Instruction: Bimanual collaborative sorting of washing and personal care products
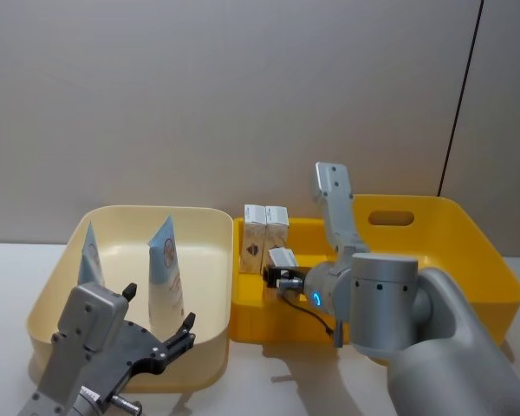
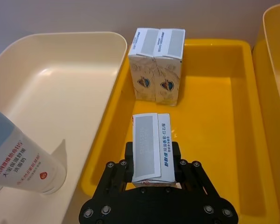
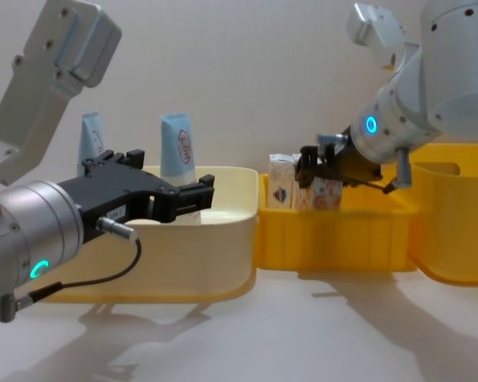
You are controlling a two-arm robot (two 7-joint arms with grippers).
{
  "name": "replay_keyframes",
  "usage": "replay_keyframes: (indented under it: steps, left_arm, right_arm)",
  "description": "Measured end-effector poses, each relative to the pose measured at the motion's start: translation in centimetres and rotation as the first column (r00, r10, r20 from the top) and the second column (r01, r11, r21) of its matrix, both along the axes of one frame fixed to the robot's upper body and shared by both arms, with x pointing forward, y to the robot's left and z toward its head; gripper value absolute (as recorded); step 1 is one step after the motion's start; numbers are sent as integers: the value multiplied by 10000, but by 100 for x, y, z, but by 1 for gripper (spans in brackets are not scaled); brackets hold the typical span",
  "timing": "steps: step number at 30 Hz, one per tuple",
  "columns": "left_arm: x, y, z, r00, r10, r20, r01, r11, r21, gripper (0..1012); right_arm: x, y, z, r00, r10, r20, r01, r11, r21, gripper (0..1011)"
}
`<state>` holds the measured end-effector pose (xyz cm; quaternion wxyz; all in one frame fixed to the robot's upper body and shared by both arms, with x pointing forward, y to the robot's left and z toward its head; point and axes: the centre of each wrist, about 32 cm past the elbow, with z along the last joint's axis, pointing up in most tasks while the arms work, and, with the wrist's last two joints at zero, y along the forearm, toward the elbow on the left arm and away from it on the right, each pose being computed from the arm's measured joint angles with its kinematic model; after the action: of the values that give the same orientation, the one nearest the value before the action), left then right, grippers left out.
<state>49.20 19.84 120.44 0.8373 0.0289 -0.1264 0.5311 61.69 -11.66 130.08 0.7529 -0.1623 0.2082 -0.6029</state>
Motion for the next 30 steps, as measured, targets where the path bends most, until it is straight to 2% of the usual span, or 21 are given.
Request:
replay_keyframes:
  steps: [7,15,22,30]
  left_arm:
    - [0,0,0,10000,0,0,0,10000,0,1004]
    - [0,0,0,10000,0,1,0,10000,0,1003]
    - [0,0,0,10000,0,0,0,10000,0,1003]
    - [0,0,0,10000,0,0,0,10000,0,1003]
  right_arm:
    - [-40,-14,80,9975,79,697,-88,9999,124,420]
    - [-98,-38,208,9852,139,1708,-191,9994,288,421]
    - [-152,-80,336,9627,98,2706,-207,9991,376,421]
    - [-224,-191,476,9201,-146,3913,-9,9992,395,421]
